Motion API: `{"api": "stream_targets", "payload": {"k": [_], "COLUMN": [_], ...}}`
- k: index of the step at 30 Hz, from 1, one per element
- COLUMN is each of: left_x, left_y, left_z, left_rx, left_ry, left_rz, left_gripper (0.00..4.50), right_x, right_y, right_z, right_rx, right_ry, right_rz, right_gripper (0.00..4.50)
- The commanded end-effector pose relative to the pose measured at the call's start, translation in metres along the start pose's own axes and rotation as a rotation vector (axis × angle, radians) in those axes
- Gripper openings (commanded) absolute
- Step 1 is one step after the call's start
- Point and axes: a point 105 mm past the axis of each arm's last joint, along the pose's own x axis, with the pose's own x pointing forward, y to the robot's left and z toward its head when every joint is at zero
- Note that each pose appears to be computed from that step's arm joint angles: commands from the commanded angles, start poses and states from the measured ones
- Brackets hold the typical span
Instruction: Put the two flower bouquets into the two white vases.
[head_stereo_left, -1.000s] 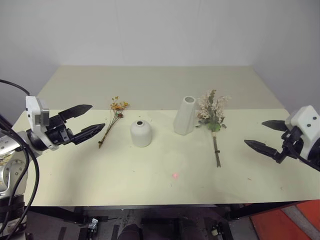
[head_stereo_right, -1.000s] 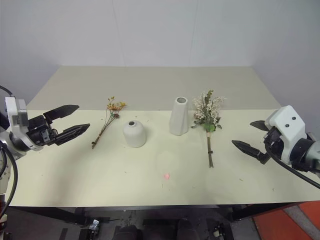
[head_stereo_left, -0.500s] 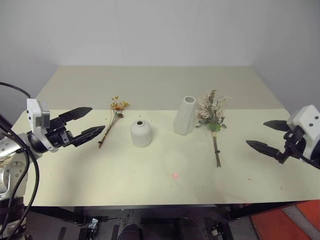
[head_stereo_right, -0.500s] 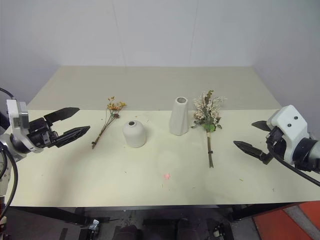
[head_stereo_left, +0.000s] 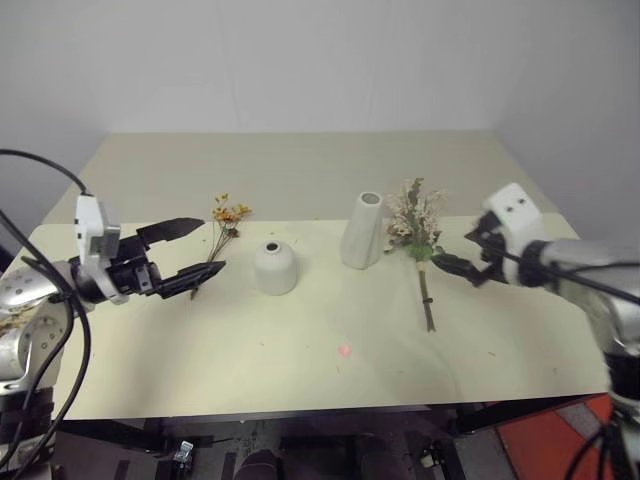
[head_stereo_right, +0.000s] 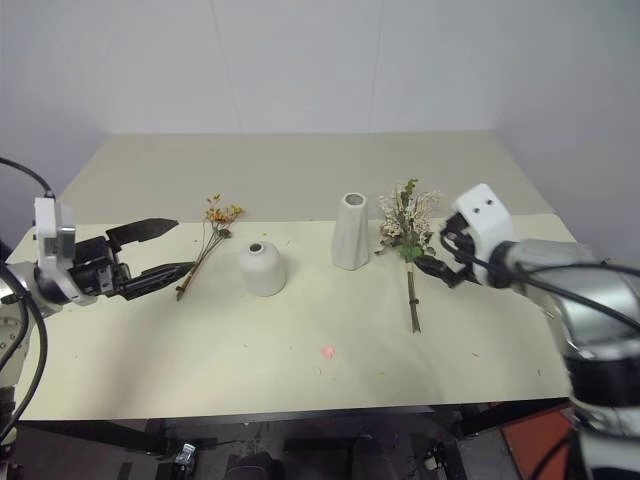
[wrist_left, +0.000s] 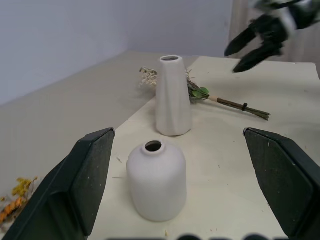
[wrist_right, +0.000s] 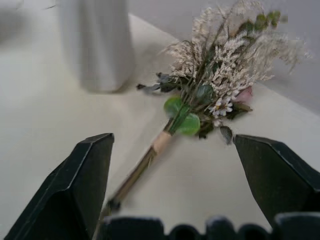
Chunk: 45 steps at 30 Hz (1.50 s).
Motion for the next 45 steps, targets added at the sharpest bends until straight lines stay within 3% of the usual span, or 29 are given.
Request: {"api": "stream_targets", "payload": {"k": [1, 9, 10, 12, 23, 24, 28, 32, 33, 35, 38, 45], "left_x": [0.003, 0.007, 0.007, 0.008, 0.006, 0.005, 0.005, 0.006, 0.005, 0.006, 0.007, 0.007], "left_y": [-0.005, -0.015, -0.017, -0.019, -0.019, -0.019, -0.017, -0.016, -0.016, -0.016, -0.017, -0.015], "left_z": [0.01, 0.004, 0.003, 0.003, 0.002, 0.002, 0.002, 0.004, 0.004, 0.006, 0.008, 0.009], "left_rx": [0.041, 0.017, 0.015, 0.012, 0.013, 0.014, 0.018, 0.022, 0.023, 0.022, 0.02, 0.02], "left_ry": [-0.028, -0.034, -0.036, -0.037, -0.028, -0.027, -0.024, -0.026, -0.026, -0.038, -0.051, -0.047], "left_rz": [-0.015, -0.01, -0.009, -0.007, 0.008, 0.009, 0.011, 0.009, 0.009, 0.007, -0.002, -0.007], "left_gripper": [4.49, 4.49, 4.5, 4.5, 4.5, 4.5, 4.5, 4.5, 4.5, 4.5, 4.5, 4.5], "right_x": [0.016, 0.045, 0.047, 0.05, 0.061, 0.061, 0.053, 0.015, 0.008, -0.012, -0.032, -0.039], "right_y": [-0.006, -0.004, -0.006, -0.01, -0.011, -0.017, -0.044, -0.055, -0.054, -0.044, -0.03, -0.003], "right_z": [-0.005, -0.013, -0.014, -0.015, -0.013, -0.008, 0.025, 0.083, 0.089, 0.106, 0.117, 0.143], "right_rx": [0.092, 0.172, 0.177, 0.191, 0.244, 0.273, 0.252, 0.019, -0.027, 0.022, 0.231, 0.341], "right_ry": [0.083, 0.191, 0.201, 0.21, 0.208, 0.178, -0.075, -0.566, -0.635, -0.843, -1.11, -1.303], "right_rz": [-0.064, -0.111, -0.125, -0.138, -0.136, -0.174, -0.362, -0.629, -0.663, -0.647, -0.42, -0.219], "right_gripper": [4.49, 4.49, 4.31, 3.94, 0.32, 0.21, 0.21, 0.21, 0.21, 0.21, 0.21, 0.21]}}
